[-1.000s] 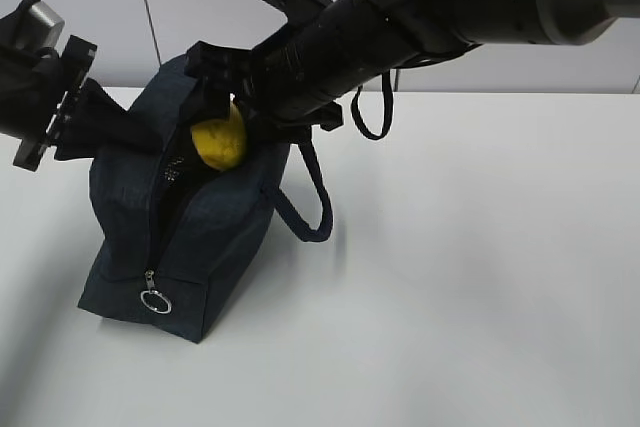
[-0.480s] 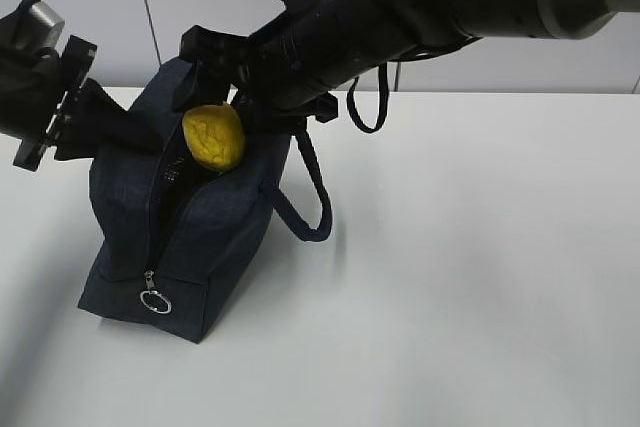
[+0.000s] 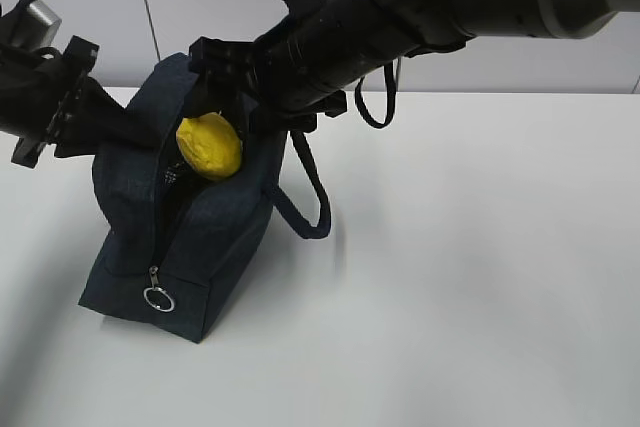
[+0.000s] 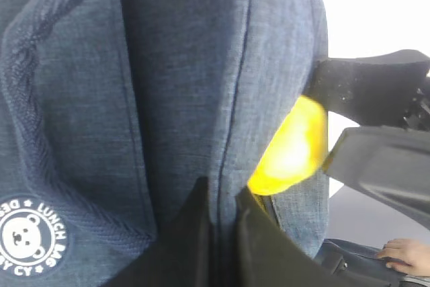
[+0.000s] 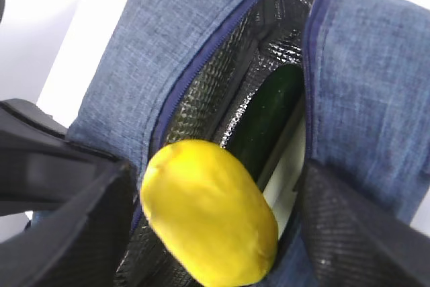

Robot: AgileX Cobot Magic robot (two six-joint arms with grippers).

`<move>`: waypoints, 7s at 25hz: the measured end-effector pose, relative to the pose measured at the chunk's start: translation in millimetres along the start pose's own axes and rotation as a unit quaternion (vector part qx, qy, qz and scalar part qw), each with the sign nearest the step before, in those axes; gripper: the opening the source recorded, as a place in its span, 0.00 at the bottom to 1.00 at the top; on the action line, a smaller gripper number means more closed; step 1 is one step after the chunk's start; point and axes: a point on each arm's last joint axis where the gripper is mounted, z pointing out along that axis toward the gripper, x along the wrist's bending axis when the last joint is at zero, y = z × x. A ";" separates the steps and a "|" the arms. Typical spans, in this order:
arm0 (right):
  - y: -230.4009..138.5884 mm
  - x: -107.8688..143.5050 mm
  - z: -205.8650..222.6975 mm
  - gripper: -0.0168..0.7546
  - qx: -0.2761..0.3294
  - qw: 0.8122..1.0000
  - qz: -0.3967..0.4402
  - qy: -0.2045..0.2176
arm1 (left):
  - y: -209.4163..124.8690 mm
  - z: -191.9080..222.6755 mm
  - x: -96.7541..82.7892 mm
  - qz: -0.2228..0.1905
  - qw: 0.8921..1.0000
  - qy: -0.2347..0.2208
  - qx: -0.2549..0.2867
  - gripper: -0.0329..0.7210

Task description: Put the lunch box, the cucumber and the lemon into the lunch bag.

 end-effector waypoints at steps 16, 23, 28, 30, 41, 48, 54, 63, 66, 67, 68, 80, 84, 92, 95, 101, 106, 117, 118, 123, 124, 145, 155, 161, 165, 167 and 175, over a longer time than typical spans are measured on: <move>8.1 -20.3 -17.4 0.77 0.019 0.999 -0.012 -0.024 | 0.5 -0.2 4.8 0.007 1.000 0.026 -0.002 0.04; 14.5 -1.6 -47.0 0.77 0.007 0.999 -0.030 -0.009 | 0.5 -0.2 5.4 0.008 1.000 0.030 -0.003 0.04; 9.6 -0.9 -48.0 0.77 0.036 0.999 -0.035 -0.007 | 0.5 -0.2 5.4 0.008 1.000 0.030 -0.003 0.04; 7.7 -3.6 -44.1 0.77 0.045 0.998 -0.034 -0.010 | 0.3 -0.2 5.0 0.007 1.000 0.028 -0.001 0.04; -0.7 -22.2 -21.3 0.77 0.079 0.995 -0.043 -0.038 | -1.1 -0.2 4.1 0.007 1.000 0.022 0.006 0.04; -6.8 -24.8 -21.6 0.77 0.113 0.991 -0.055 -0.047 | -1.8 -0.2 3.6 0.007 1.000 0.020 0.010 0.04; -10.8 -28.4 -19.7 0.77 0.133 0.988 -0.048 -0.057 | -1.9 -0.1 3.2 0.006 1.000 0.017 0.011 0.04; -17.3 -37.6 -0.5 0.72 0.145 0.988 0.000 -0.049 | -1.8 -0.1 2.8 0.005 1.000 0.015 0.010 0.04; -17.2 -37.1 -0.5 0.61 0.144 0.988 0.002 -0.047 | -1.8 -0.1 2.8 0.005 1.000 0.015 0.010 0.04; -17.2 -37.1 -0.5 0.58 0.144 0.988 0.002 -0.047 | -1.8 -0.1 2.8 0.005 1.000 0.015 0.010 0.04; -17.2 -37.1 -0.5 0.55 0.144 0.988 0.002 -0.047 | -1.8 -0.1 2.8 0.005 1.000 0.015 0.010 0.04; -17.8 -37.8 -0.7 0.18 0.148 0.988 -0.002 -0.051 | -2.4 0.2 3.1 0.007 1.000 0.018 0.013 0.04; -17.9 -38.1 -0.7 0.03 0.148 0.988 -0.007 -0.051 | -2.5 0.2 3.2 0.005 1.000 0.019 0.014 0.04; -11.3 -37.7 -10.8 0.02 0.179 0.977 -0.069 -0.087 | -9.1 14.9 -11.7 0.014 0.999 0.000 0.034 0.04; -6.3 -36.3 -18.9 0.02 0.198 0.970 -0.089 -0.111 | -12.4 23.9 -21.0 0.017 0.999 -0.012 0.040 0.04; 5.6 -30.4 -37.2 0.02 0.226 0.955 -0.112 -0.153 | -16.5 39.2 -37.1 0.017 0.999 -0.031 0.035 0.04; 17.8 -29.8 -50.8 0.02 0.221 0.945 -0.128 -0.204 | -18.2 52.8 -47.8 0.017 0.999 -0.033 0.016 0.04; 24.7 -37.9 -58.1 0.02 0.211 0.929 -0.146 -0.265 | -10.8 101.4 -61.2 0.015 0.997 -0.059 0.037 0.04; 24.9 -38.3 -58.3 0.02 0.210 0.929 -0.146 -0.268 | -8.8 103.8 -60.2 0.012 0.997 -0.061 0.036 0.04; 27.9 -44.9 -61.7 0.02 0.206 0.926 -0.140 -0.283 | -5.7 106.5 -59.2 0.009 0.998 -0.058 0.028 0.04; 28.6 -46.9 -62.3 0.02 0.205 0.926 -0.137 -0.284 | -5.6 106.5 -59.3 0.008 0.998 -0.059 0.027 0.04; 26.8 -68.3 -43.6 0.02 0.221 0.930 -0.106 -0.274 | -3.5 110.8 -60.1 -0.003 0.998 -0.058 0.008 0.05; 28.4 -69.3 -43.6 0.05 0.214 0.929 -0.112 -0.280 | -3.6 111.2 -60.8 -0.005 0.998 -0.061 0.008 0.17; 30.4 -70.0 -41.5 0.47 0.202 0.931 -0.117 -0.279 | -3.5 111.1 -61.3 -0.007 0.998 -0.063 0.007 0.44; 34.3 -68.3 -42.7 0.60 0.197 0.932 -0.119 -0.281 | -5.3 110.9 -62.6 -0.007 0.997 -0.070 0.017 0.48; 37.7 -65.5 -45.2 0.60 0.192 0.933 -0.121 -0.281 | -6.0 109.8 -62.9 -0.007 0.997 -0.076 0.024 0.48; 44.3 -59.5 -52.7 0.60 0.178 0.934 -0.125 -0.282 | -0.4 91.5 -54.4 -0.020 0.992 -0.110 0.050 0.48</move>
